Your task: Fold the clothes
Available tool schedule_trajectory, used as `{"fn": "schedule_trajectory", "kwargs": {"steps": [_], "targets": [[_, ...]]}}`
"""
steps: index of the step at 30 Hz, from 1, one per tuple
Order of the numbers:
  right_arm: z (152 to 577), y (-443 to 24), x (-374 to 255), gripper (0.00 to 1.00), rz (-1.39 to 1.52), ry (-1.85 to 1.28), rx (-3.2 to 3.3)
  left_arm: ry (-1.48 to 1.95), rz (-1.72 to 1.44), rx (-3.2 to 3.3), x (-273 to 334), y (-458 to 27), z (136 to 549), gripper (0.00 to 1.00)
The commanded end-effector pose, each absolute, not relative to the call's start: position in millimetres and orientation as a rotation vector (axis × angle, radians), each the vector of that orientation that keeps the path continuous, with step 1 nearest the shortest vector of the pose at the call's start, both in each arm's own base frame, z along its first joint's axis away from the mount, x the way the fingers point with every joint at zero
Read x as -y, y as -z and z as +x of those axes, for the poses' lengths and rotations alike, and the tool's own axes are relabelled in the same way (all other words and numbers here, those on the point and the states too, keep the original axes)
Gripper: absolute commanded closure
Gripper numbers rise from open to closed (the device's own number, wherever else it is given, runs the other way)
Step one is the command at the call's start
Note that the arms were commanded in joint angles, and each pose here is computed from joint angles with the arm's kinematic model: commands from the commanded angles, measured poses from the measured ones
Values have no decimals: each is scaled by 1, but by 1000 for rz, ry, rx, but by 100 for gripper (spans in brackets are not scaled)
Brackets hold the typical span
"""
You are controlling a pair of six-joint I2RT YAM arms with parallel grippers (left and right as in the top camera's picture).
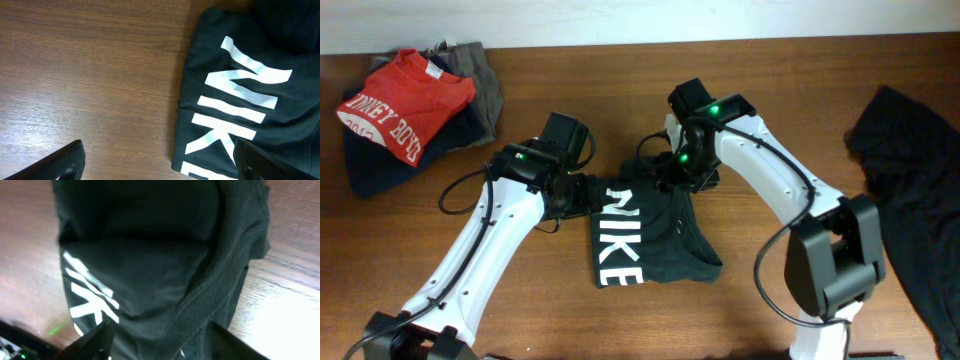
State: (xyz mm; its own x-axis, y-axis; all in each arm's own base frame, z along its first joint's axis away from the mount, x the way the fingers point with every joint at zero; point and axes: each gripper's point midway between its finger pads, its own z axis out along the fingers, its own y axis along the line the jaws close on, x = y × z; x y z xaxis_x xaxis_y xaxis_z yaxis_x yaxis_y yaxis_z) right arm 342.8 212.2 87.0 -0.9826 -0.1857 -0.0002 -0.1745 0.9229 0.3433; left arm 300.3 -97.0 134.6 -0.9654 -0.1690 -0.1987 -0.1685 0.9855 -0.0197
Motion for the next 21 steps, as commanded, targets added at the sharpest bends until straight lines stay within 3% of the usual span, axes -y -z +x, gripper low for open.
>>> {"fn": "schedule_trajectory", "kwargs": {"steps": [1,9,14,21], "targets": [[340,-69,-213,40,217,523,2997,-15,-260,-2929,94,-133,302,5],[343,-62,-179,38,32,318,3015,-18,-259,-2933,94,-132,301,5],[340,-69,-194,39,131,538,2957,-14,-259,-2927,95,-133,302,5],[332,-55,-194,39,130,534,2935,-19,-259,-2935,94,-132,300,5]]}}
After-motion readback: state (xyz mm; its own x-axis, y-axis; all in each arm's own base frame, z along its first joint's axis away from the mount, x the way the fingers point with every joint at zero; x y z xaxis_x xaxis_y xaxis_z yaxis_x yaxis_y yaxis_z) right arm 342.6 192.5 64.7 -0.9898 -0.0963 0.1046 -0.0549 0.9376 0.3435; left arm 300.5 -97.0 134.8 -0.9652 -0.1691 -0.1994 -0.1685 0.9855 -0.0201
